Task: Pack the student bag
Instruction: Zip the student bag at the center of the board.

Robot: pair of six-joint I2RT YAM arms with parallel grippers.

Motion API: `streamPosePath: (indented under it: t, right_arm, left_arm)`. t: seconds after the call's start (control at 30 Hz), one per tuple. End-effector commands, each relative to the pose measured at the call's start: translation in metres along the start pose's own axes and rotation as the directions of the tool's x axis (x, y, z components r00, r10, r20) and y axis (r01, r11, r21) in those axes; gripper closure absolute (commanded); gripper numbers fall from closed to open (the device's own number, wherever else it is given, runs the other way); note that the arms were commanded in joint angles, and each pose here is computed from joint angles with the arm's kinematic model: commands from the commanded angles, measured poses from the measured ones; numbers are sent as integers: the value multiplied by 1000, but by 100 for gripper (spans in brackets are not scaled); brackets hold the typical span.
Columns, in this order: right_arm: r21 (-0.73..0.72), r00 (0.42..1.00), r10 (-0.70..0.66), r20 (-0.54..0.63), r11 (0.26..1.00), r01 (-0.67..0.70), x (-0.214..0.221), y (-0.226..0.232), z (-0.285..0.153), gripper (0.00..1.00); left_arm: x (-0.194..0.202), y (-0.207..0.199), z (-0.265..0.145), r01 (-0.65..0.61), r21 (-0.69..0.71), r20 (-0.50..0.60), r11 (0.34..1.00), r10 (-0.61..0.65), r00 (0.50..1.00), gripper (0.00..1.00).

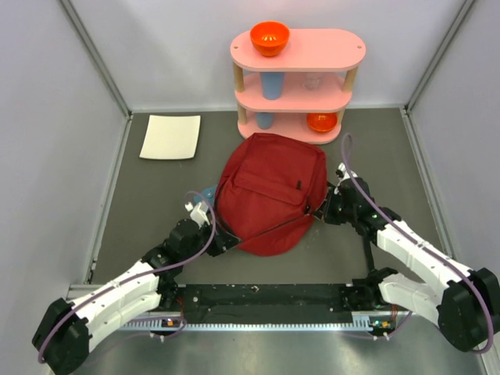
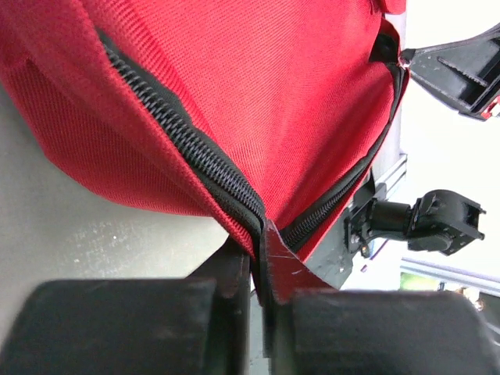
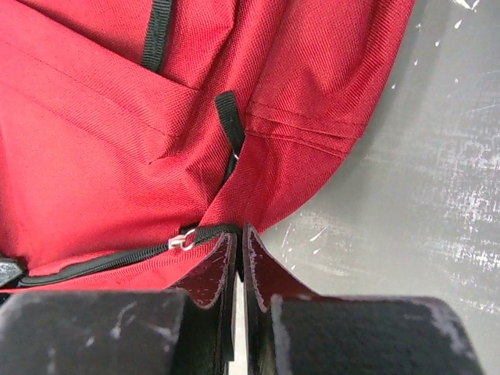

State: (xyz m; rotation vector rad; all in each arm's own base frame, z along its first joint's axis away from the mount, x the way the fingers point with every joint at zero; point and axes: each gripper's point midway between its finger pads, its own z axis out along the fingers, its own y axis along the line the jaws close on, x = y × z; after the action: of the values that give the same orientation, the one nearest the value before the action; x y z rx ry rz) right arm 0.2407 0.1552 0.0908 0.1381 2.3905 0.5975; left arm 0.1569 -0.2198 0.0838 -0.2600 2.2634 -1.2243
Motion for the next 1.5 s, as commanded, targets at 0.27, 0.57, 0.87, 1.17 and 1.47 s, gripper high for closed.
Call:
streamPosePath:
  t: [0.27, 0.57, 0.87, 1.17, 1.47]
  right_arm:
    - [-58, 995, -58, 79, 996, 63, -13, -3, -14, 100]
    - [-32, 997, -23, 80, 999, 25, -4, -11, -18, 100]
    - [-58, 994, -10, 109, 998, 17, -14, -3, -24, 100]
    - [-68, 994, -14, 110, 997, 22, -17, 1, -25, 100]
    - [-45, 989, -3, 146, 999, 10, -23, -4, -23, 100]
  left_arm:
    - [-21, -76, -16, -282, 96, -54, 955, 288, 956, 21]
    - [-52, -135, -17, -512, 177, 43, 840, 513, 857, 2]
    - [-14, -156, 52, -760, 271, -76, 591, 800, 595, 1]
    - [43, -160, 120, -784, 377, -201, 493, 870, 450, 1]
    - [64, -131, 140, -721, 347, -288, 599, 800, 527, 76]
